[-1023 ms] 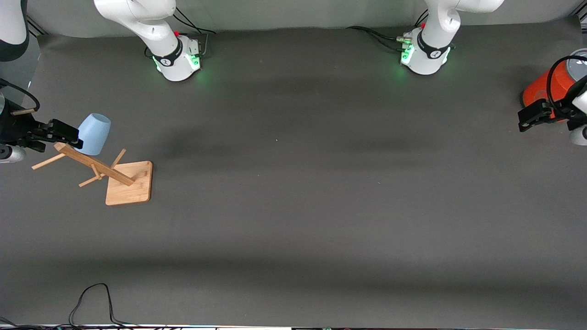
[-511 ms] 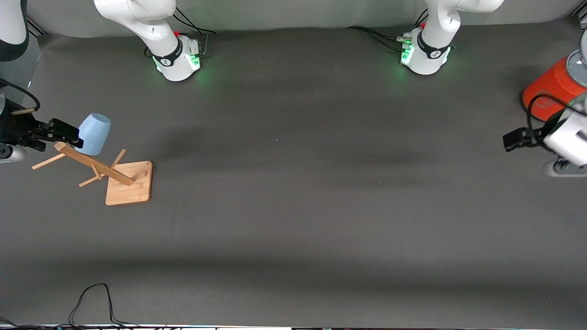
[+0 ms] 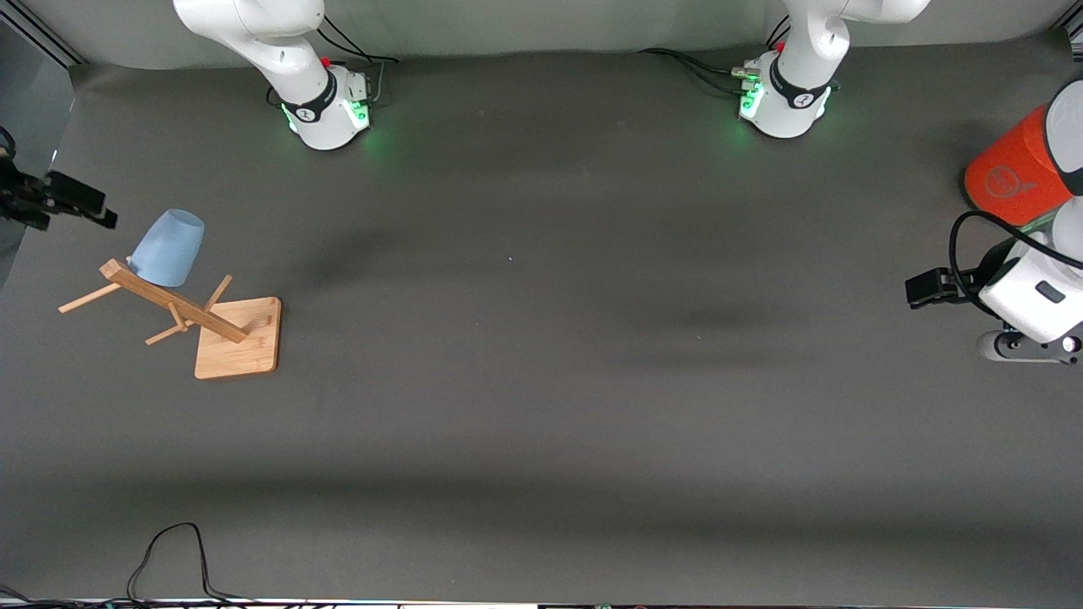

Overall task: Rotate and upright cup with both arms
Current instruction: 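Close the right gripper around the blue cup hanging on the wooden stand, then pull the blue cup off the stand peg with the right gripper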

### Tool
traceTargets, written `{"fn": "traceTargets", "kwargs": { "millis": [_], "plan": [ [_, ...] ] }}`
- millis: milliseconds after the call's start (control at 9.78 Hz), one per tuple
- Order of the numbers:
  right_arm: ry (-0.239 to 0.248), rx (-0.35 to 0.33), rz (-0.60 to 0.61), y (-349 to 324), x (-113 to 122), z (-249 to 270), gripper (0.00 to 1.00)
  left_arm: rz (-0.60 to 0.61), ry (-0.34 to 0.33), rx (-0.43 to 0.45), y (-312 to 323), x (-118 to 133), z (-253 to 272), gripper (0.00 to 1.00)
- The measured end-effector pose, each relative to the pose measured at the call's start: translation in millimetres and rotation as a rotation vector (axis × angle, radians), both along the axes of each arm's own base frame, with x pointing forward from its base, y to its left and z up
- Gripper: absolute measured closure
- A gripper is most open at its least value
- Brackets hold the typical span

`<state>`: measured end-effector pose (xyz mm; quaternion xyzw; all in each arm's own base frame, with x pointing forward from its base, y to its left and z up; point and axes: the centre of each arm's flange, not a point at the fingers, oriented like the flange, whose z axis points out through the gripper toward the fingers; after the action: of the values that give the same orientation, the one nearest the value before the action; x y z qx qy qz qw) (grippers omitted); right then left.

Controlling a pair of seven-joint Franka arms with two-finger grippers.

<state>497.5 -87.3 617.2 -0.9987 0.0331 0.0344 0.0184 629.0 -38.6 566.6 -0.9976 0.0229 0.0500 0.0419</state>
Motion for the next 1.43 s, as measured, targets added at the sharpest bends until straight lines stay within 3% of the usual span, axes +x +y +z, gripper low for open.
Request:
{"fn": "traceTargets", "kwargs": {
  "millis": [102, 409, 614, 1227, 1432],
  "plan": [
    [0.009, 0.002, -0.046, -5.9, -4.0, -3.8, 0.0, 0.0, 0.001, -0.002, -0.6, 1.4, -1.6, 0.0],
    [0.057, -0.021, -0.38, -5.1, -5.2, -22.0, 0.0, 0.007, 0.002, -0.008, 3.1, 2.5, -2.7, 0.0],
    [0.06, -0.035, -0.559, -4.8, -4.6, -40.9, 0.0, 0.023, 0.002, -0.028, 11.1, 3.0, -2.5, 0.0],
    [0.019, -0.013, -0.647, -9.1, -27.8, -145.2, 0.0, 0.042, 0.004, -0.05, 20.2, 4.0, -4.1, 0.0],
    [0.013, -0.005, -0.652, -7.7, -29.3, -157.9, 0.0, 0.042, 0.004, -0.05, 20.2, 4.1, -4.2, 0.0]
  ]
}}
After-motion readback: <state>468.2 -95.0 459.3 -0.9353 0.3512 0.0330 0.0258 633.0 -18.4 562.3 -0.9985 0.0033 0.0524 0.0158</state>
